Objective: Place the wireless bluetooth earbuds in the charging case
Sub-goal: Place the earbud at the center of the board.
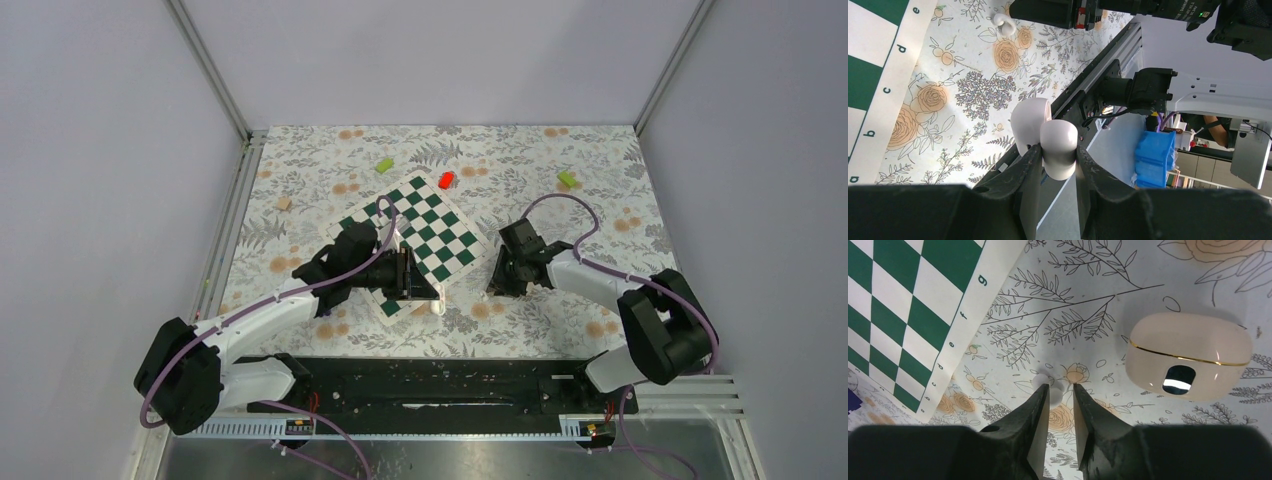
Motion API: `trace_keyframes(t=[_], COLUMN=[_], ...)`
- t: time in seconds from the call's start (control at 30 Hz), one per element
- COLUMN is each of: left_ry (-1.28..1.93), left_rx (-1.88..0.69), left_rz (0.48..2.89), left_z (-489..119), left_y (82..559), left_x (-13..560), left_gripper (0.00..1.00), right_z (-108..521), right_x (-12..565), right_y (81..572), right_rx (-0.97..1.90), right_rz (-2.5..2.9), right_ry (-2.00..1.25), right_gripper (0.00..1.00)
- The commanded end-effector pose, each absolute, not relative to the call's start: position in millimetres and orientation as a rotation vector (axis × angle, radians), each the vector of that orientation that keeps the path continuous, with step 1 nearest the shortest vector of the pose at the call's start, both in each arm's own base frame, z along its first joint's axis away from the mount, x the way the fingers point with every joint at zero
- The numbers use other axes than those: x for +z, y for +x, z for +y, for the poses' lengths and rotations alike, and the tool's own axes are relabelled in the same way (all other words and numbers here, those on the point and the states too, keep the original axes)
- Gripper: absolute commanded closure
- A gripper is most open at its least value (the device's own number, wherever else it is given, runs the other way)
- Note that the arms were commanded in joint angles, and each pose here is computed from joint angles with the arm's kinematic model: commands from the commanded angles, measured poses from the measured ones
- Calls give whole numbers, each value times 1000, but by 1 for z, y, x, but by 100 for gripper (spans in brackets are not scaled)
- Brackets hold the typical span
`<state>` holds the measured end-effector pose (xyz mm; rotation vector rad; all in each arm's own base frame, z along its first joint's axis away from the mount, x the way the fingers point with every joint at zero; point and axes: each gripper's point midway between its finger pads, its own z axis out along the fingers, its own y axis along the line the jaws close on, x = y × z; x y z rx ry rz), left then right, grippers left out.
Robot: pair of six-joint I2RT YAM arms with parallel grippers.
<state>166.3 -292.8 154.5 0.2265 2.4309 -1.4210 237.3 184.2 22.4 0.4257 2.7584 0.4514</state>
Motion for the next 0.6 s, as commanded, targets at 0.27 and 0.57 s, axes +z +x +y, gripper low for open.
trace_keyframes(t=[0.27, 0.57], left_ry=[240, 244], left_rx=[-1424, -1435], left_rz=[2390, 2394], left_z=[-295, -296], left_y=[170, 170], left_x=[162, 161], left_gripper=[100, 100], right_z=[194, 187], right_x=[23, 37], right_y=[239, 247], right_rx=[524, 475], right_rz=[2733, 2684], right_ry=[400, 380], right_gripper=[66, 66])
